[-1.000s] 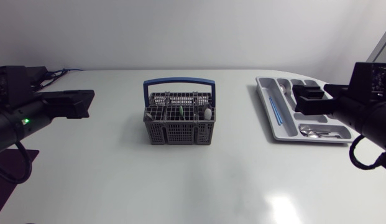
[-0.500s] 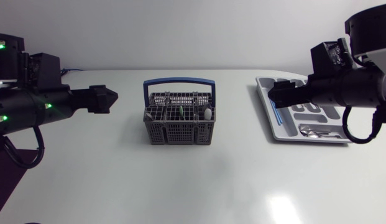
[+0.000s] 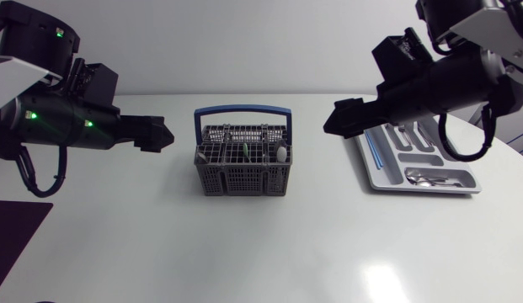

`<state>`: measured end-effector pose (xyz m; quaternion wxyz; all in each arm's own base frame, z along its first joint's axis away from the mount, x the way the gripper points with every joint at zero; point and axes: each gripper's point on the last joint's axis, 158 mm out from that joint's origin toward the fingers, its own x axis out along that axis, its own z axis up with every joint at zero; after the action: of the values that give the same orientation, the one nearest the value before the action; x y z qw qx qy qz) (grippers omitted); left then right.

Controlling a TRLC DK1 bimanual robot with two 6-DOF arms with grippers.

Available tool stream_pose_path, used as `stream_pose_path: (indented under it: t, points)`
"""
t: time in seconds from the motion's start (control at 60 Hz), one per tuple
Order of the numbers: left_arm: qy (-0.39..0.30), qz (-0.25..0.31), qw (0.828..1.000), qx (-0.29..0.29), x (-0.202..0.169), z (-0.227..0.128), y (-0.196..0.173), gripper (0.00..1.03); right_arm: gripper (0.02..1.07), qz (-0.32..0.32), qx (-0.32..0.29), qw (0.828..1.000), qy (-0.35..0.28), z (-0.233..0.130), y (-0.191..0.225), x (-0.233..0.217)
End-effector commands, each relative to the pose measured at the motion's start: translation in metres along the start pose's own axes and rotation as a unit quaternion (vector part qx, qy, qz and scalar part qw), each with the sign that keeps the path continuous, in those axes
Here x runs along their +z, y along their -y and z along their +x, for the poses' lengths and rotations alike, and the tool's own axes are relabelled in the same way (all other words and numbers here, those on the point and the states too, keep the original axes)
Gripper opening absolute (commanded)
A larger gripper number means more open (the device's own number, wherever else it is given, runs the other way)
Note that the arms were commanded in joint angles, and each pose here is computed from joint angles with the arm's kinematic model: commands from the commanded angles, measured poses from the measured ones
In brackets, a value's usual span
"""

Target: Unload the cutlery basket into the drawer organizer.

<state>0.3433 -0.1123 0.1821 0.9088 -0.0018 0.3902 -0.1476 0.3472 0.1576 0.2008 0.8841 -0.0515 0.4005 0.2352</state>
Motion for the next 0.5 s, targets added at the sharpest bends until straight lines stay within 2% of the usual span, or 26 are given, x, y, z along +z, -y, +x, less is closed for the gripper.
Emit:
stream_pose_path:
  t: [0.0,0.15,0.367,0.483]
  points:
    - [-0.007,0.017,1.0,-0.004,0.006,0.001,0.004,0.99,1.02,-0.011,0.012,1.0,-0.024,0.009,-0.01,0.0]
    - [-0.013,0.035,0.999,-0.009,0.009,0.004,0.009,0.99,1.02,-0.01,0.028,0.996,-0.084,0.027,-0.019,-0.011]
    - [-0.038,0.101,0.993,-0.05,0.003,0.009,0.025,0.99,1.02,-0.015,0.047,0.993,-0.111,0.038,-0.034,-0.009]
    - [-0.044,0.105,0.992,-0.061,0.001,0.01,0.027,0.99,1.02,-0.016,0.055,0.991,-0.121,0.042,-0.043,-0.009]
